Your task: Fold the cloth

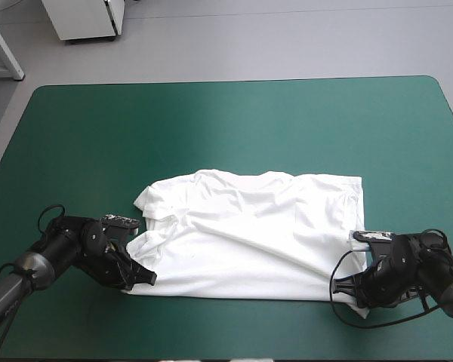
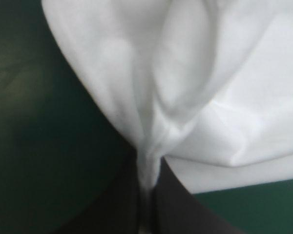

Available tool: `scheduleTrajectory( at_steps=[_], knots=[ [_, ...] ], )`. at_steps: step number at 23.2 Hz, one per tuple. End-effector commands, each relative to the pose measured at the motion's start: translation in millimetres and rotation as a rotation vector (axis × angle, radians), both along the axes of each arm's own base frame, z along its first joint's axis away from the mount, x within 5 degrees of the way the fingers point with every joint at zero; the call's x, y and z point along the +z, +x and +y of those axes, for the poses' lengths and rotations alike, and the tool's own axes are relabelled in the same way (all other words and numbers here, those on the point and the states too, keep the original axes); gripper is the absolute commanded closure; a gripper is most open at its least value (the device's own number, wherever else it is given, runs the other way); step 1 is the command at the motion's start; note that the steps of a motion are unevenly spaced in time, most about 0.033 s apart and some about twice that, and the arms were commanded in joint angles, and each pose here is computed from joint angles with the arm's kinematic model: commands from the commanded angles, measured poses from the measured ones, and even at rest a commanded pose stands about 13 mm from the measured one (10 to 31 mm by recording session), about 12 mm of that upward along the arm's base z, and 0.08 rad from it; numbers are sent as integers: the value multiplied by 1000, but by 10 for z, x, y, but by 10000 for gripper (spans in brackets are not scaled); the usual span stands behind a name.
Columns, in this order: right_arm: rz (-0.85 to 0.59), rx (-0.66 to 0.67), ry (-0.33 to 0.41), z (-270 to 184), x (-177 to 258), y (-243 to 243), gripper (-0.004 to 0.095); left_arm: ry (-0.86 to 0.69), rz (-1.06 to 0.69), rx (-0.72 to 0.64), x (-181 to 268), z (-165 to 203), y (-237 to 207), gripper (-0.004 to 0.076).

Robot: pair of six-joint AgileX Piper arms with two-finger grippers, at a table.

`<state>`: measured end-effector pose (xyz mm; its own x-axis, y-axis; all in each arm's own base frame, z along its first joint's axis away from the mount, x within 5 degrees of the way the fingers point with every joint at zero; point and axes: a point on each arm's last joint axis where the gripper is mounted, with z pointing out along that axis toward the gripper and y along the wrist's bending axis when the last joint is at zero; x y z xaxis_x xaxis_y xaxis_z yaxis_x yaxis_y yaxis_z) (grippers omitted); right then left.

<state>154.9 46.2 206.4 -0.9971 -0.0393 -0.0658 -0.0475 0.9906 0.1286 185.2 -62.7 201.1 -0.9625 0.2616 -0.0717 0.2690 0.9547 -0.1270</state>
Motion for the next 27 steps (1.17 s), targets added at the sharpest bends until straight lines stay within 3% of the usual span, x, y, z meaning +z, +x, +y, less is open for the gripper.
scheduleTrajectory(
  at_steps=[1, 8, 15, 20, 27],
  knots=[
    [41, -19, 75, 72, 11, -12, 923, -22, 9, 4, -41, -37, 20, 733],
    [-245, -8, 147, 116, 927, 166, 927, -81, -141, -35, 767, -132, 286, 733],
    [-572, -11, 193, 130, 1860, 360, 927, -175, -503, -44, 1800, -204, 543, 733],
    [-660, -59, 179, 116, 1940, 509, 927, -204, -648, -30, 1933, -227, 671, 733],
    [-688, -91, 170, 177, 1773, 885, 927, -188, -660, -24, 1717, -299, 993, 733]
  ],
)
